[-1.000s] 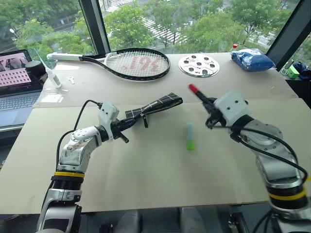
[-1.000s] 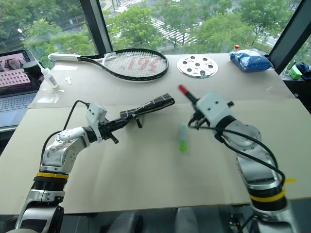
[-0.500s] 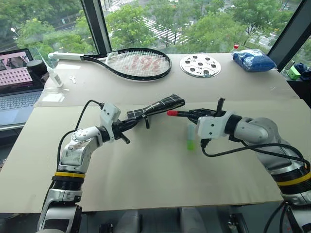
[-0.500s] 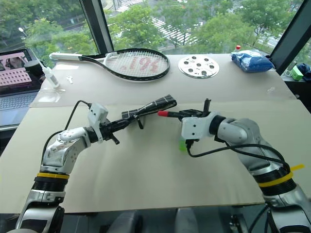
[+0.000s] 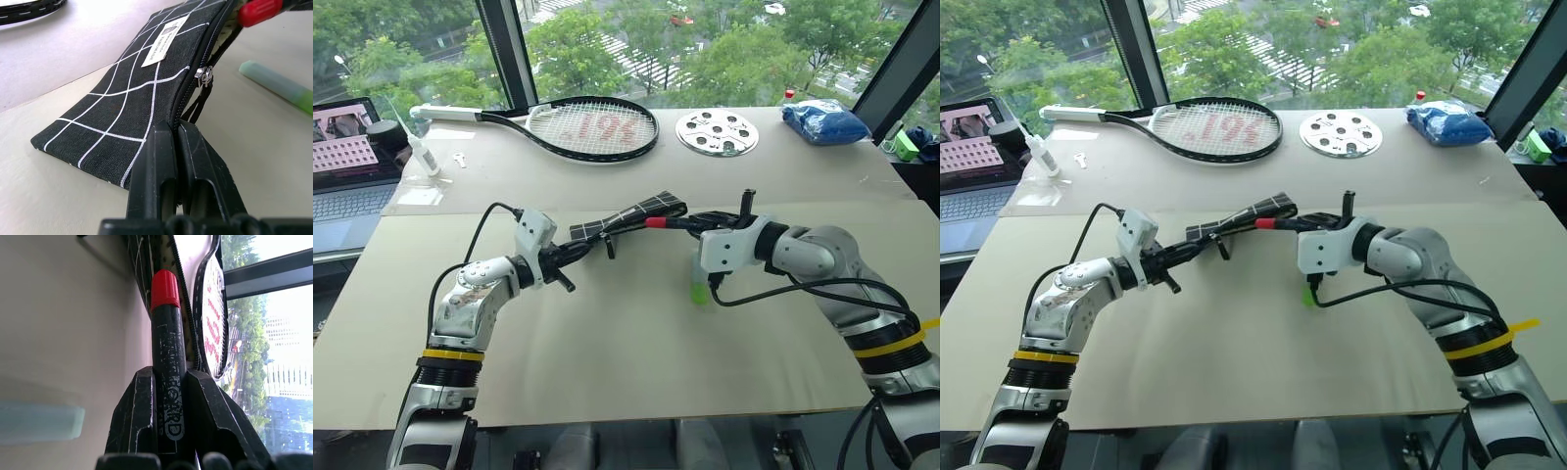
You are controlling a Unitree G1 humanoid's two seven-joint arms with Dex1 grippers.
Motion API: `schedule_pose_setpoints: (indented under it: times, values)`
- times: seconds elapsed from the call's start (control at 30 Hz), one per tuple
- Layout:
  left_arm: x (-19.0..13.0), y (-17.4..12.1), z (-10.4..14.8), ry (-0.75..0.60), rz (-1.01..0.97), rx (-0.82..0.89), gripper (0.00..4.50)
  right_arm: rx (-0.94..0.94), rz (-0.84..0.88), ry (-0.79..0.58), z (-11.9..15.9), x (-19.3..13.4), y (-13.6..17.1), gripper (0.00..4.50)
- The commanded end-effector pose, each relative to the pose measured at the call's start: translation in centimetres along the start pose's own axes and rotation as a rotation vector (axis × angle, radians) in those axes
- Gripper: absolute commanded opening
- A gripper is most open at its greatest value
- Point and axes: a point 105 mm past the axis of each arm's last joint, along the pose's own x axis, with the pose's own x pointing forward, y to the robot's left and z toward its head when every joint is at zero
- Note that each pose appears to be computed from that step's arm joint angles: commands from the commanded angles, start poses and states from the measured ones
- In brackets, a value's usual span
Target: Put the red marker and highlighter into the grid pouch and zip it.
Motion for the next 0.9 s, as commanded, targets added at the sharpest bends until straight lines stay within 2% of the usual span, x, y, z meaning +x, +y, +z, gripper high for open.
schedule_pose_setpoints:
  times: [0.03, 0.4, 0.5, 0.6, 0.83, 0.9]
  values:
    - [0.0, -0.5, 0.8, -0.019, -0.022, 0.037, 0.00, -0.064, -0.027, -0.015, 0.8, 0.5, -1.0, 0.53]
    - [0.2, -0.8, 0.6, 0.002, -0.048, 0.055, 0.00, -0.141, 0.005, -0.077, 3.2, 3.2, -0.4, 0.53]
    - [0.3, -0.9, 0.8, -0.002, -0.057, 0.054, 0.00, -0.178, 0.018, -0.157, 5.4, 4.9, 0.5, 0.53]
    - [0.4, -1.0, 1.0, -0.006, -0.069, 0.052, 0.00, -0.230, 0.027, -0.207, 6.4, 6.0, 1.1, 0.53]
    - [0.4, -1.3, 1.6, -0.041, -0.098, 0.039, 0.00, -0.302, 0.052, -0.259, 6.2, 7.6, 2.1, 0.53]
    - [0.3, -1.4, 1.6, -0.043, -0.100, 0.037, 0.00, -0.290, 0.055, -0.250, 5.5, 7.7, 1.9, 1.54]
